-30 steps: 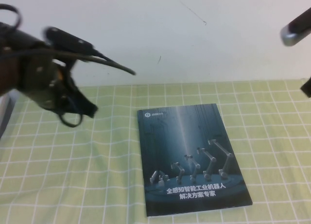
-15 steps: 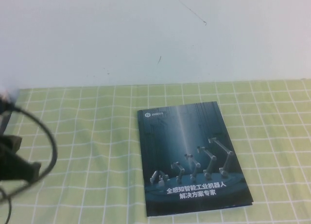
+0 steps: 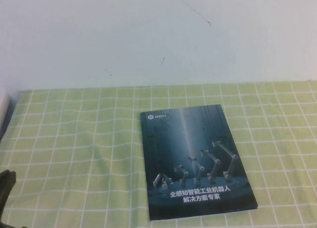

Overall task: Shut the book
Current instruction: 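Close the open booklet and leave it lying on the table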

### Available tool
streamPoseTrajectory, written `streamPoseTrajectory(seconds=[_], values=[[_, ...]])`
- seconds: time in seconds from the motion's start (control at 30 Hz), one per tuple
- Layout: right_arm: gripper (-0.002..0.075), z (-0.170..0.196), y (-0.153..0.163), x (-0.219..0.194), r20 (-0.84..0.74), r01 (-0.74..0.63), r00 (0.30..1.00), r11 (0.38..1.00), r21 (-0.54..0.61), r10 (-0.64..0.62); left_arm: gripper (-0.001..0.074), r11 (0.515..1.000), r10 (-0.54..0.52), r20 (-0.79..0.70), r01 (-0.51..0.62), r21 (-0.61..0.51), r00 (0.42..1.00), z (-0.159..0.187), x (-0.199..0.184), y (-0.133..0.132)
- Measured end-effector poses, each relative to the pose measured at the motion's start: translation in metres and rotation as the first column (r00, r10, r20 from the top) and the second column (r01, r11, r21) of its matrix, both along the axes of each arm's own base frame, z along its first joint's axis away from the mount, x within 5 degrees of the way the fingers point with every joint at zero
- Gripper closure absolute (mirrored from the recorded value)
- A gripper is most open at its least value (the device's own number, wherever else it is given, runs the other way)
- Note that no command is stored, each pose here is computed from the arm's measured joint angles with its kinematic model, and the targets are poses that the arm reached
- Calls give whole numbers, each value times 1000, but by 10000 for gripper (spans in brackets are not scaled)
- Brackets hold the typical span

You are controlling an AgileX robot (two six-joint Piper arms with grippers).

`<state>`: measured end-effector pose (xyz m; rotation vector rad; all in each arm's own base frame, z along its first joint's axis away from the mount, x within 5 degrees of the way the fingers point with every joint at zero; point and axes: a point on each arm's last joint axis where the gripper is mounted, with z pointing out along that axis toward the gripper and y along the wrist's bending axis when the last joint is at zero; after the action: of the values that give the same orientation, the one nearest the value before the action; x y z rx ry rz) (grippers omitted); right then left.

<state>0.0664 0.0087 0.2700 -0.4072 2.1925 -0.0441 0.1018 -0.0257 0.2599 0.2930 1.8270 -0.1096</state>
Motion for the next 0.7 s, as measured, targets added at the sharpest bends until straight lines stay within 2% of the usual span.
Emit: streamPoseTrajectory(seconds=[0.13,0.3,0.37,0.4,0.5,0.57,0.7], values=[[729,-8,-1,-7,-63,6,998,1000,10,-6,738,1000,-6,7,6,-4,1000,-8,-4,1],[729,-9,-1,-7,-68,6,998,1000,13,-5,738,1000,-1,-22,1,2,1000,-15,-5,1],[729,-9,-1,-7,-71,6,997,1000,12,-6,738,997,14,-44,-18,-77,999,-16,-5,1],[729,-9,-1,-7,-70,6,998,1000,12,-6,738,988,27,-67,-37,-150,997,-16,-5,0],[729,-9,-1,-7,-71,6,997,1000,14,-5,738,919,55,-131,-102,-381,990,-15,-6,-2],[729,-9,-1,-7,-71,6,997,1000,14,-5,738,866,60,-142,-122,-485,988,-12,-5,-3],[729,-9,-1,-7,-71,6,997,1000,14,-5,738,832,63,-153,-137,-538,986,-11,-5,-4]])
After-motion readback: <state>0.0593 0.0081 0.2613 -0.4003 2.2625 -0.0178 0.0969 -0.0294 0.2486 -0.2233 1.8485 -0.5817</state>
